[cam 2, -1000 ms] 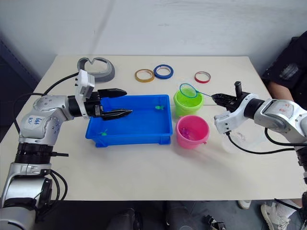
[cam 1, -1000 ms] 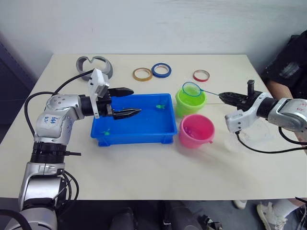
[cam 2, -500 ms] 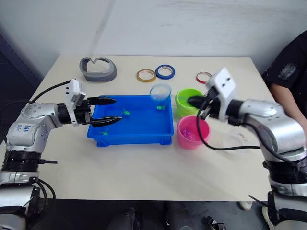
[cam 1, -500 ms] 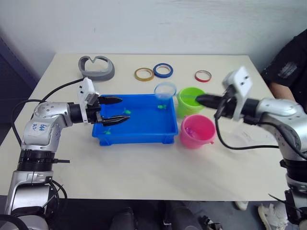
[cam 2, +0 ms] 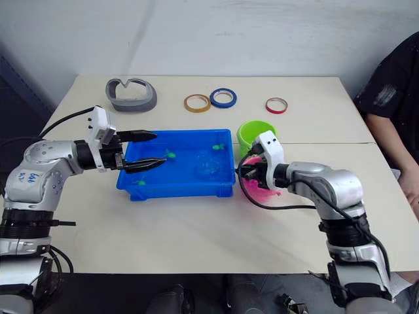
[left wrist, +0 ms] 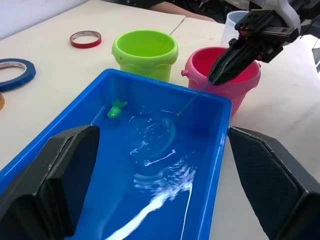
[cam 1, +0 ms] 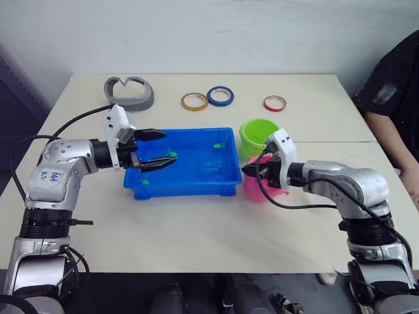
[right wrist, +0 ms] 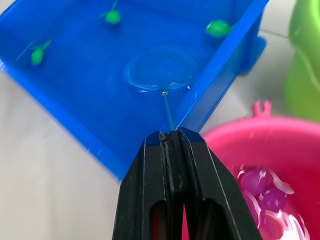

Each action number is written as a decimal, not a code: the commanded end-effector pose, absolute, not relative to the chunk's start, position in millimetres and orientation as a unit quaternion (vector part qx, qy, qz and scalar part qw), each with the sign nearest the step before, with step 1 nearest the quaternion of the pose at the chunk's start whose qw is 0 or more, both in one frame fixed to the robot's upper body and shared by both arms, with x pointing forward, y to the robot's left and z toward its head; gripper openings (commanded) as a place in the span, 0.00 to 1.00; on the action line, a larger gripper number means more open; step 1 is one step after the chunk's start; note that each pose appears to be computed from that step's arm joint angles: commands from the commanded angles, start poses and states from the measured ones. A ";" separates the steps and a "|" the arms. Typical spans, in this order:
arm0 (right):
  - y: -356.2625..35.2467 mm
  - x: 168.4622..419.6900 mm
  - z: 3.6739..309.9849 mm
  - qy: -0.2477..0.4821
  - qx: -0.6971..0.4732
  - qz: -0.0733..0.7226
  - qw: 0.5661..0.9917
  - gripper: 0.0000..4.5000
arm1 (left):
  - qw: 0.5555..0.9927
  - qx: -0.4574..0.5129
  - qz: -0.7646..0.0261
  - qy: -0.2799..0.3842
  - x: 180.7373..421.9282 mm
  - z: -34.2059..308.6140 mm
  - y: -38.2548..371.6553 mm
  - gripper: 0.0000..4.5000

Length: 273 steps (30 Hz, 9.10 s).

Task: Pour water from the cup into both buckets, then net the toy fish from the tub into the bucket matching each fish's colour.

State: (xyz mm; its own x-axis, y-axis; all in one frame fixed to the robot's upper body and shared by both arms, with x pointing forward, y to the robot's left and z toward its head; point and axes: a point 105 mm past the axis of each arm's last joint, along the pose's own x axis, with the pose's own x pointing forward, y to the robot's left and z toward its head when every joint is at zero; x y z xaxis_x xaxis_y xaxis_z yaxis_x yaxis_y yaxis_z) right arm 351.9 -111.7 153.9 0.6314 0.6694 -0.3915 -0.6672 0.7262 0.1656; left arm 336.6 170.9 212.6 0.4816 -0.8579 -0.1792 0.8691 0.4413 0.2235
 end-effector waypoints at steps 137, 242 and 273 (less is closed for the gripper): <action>-18.9 361.5 172.0 0.069 -0.140 0.527 0.835 0.00 | 0.910 0.173 -0.367 0.085 272.3 221.2 267.8 0.99; -15.3 344.7 177.0 -0.058 -0.372 0.556 0.741 0.00 | 0.900 0.177 -0.367 0.157 247.3 213.2 299.5 0.99; 22.0 358.4 164.0 -0.110 -0.420 0.567 0.700 0.00 | 0.909 0.177 -0.347 0.144 249.4 213.1 301.4 0.99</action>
State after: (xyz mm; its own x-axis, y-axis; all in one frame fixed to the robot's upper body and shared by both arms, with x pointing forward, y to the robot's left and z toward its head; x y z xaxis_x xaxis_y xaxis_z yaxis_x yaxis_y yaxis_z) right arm 357.1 20.2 150.6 0.3242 0.8766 -0.3555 -0.7485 0.0080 -0.6630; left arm 248.4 302.4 205.1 0.7115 -0.5795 -0.3976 0.6813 0.7074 0.1883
